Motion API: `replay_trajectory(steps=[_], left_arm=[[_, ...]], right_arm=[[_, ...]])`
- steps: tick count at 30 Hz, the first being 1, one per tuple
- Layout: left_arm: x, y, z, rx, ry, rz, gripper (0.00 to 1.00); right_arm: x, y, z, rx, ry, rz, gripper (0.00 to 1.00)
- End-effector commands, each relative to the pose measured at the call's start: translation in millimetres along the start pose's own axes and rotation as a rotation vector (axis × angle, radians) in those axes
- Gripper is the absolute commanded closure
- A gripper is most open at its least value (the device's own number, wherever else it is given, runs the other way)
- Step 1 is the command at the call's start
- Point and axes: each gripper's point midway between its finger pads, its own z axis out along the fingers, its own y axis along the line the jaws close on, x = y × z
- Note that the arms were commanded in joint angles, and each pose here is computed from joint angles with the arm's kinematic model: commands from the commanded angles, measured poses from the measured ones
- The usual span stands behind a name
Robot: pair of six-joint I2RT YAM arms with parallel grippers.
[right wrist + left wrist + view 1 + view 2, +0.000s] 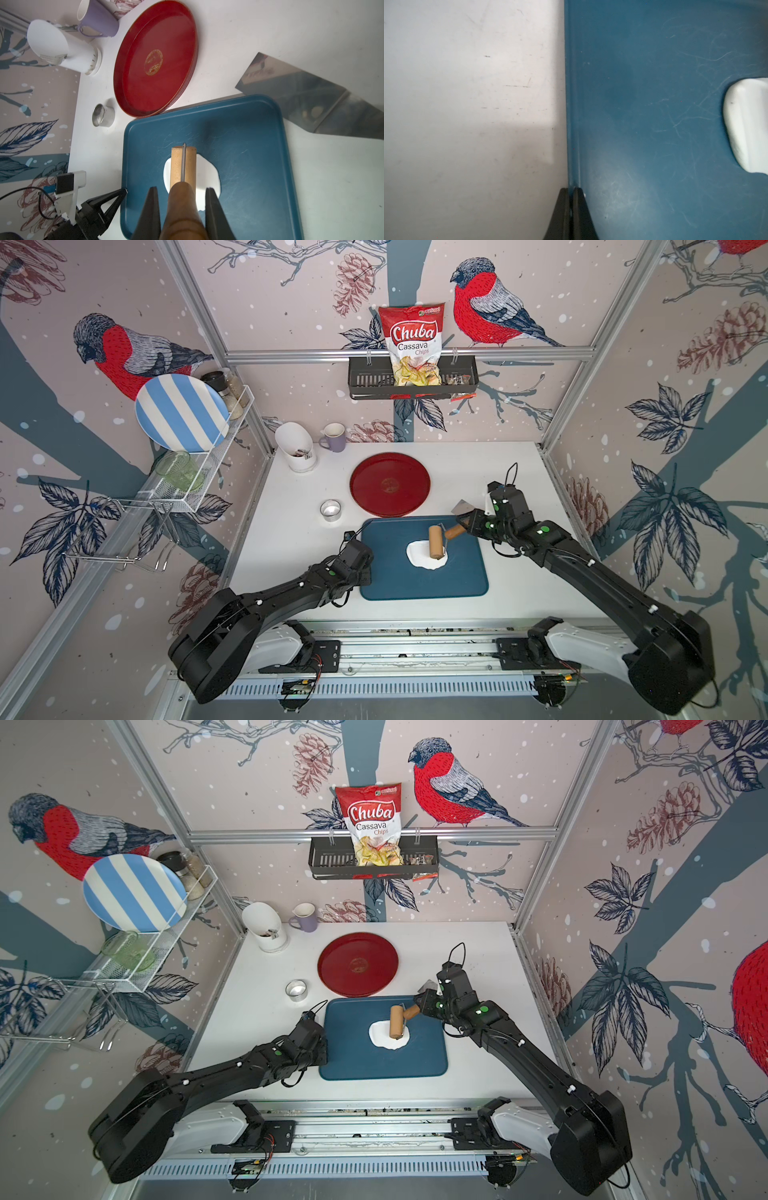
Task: Roll out the dumpling wrappers from the dough
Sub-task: Flatten out the dough on the work surface.
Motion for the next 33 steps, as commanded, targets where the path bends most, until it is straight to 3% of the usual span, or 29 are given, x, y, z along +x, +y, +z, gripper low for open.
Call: replay_trajectory(steps=[1, 19, 33], left_arm=[[11, 13, 1, -0.050, 0.043, 0.015, 1.00], [9, 10, 0, -0.039, 0.037, 0.023, 1.00], [10, 10, 2, -0.036, 0.036, 0.022, 1.00]], right_arm=[[-10, -1, -3, -0.054, -0.028, 0.034, 1.00], [24, -34, 29, 0.018, 0.101, 0.050, 1.00], [46, 8, 57, 0.008, 0.206, -0.082, 1.00]])
